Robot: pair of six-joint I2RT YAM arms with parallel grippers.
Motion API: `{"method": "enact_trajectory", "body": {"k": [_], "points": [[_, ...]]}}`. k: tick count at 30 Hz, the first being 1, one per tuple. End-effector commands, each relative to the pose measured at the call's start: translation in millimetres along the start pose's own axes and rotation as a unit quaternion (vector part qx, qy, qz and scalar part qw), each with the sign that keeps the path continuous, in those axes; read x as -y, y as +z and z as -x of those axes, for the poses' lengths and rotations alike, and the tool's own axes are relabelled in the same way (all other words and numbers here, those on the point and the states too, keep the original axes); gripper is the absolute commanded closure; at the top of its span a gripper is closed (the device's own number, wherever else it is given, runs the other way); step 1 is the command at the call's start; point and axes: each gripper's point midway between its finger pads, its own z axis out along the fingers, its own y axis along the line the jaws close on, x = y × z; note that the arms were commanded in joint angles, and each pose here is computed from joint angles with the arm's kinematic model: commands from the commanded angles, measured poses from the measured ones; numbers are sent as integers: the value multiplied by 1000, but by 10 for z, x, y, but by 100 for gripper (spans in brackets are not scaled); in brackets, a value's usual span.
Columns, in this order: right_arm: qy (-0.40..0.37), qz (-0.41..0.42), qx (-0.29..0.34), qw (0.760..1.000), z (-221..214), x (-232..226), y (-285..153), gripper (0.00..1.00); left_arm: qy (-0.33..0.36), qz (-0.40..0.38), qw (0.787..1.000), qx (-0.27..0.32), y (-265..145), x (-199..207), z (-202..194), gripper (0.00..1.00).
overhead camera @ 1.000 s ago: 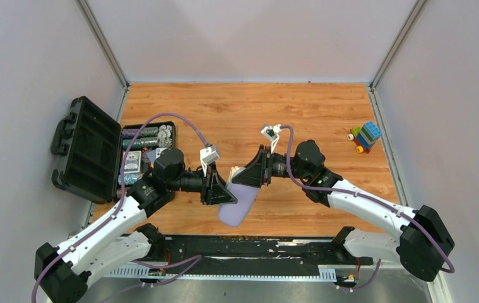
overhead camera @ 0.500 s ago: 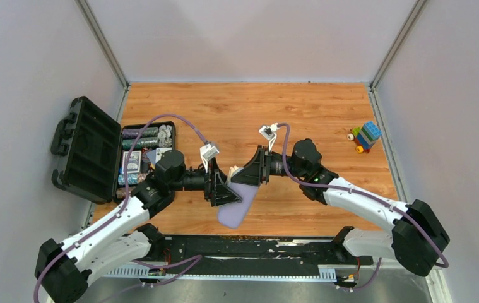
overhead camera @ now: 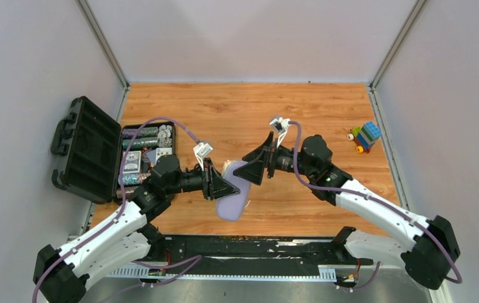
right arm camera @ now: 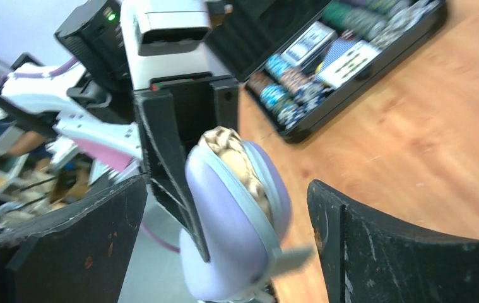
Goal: Put away the umbrella
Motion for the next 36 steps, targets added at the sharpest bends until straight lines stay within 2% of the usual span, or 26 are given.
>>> {"method": "enact_trajectory", "body": {"k": [1,3,4,6,7,12,16,17,29,36], "points": [[-86,-124,70,986,295,314,-258,0,42,7,995,94,-133,224,466,100],[-77,-184,87,976,299,541,-413,0,41,17,993,108,-168,249,546,100],[-97,-183,91,974,297,556,-457,5,39,21,992,114,-185,266,585,100],[-171,-160,97,967,313,470,-519,23,36,25,991,130,-218,310,676,100],[-198,-153,102,963,320,437,-551,28,33,23,990,138,-232,346,722,100],[-347,-115,117,923,153,373,-726,32,49,19,989,135,-279,489,831,100],[-448,-84,69,888,-69,373,-697,36,52,-4,990,132,-300,633,867,100],[-461,-103,67,879,-54,431,-693,37,53,-9,990,131,-303,664,875,100],[-515,-103,103,844,60,196,-426,43,32,-19,993,109,-233,669,841,100],[-533,-97,108,834,55,29,-345,46,15,-18,993,111,-210,616,805,100]]}}
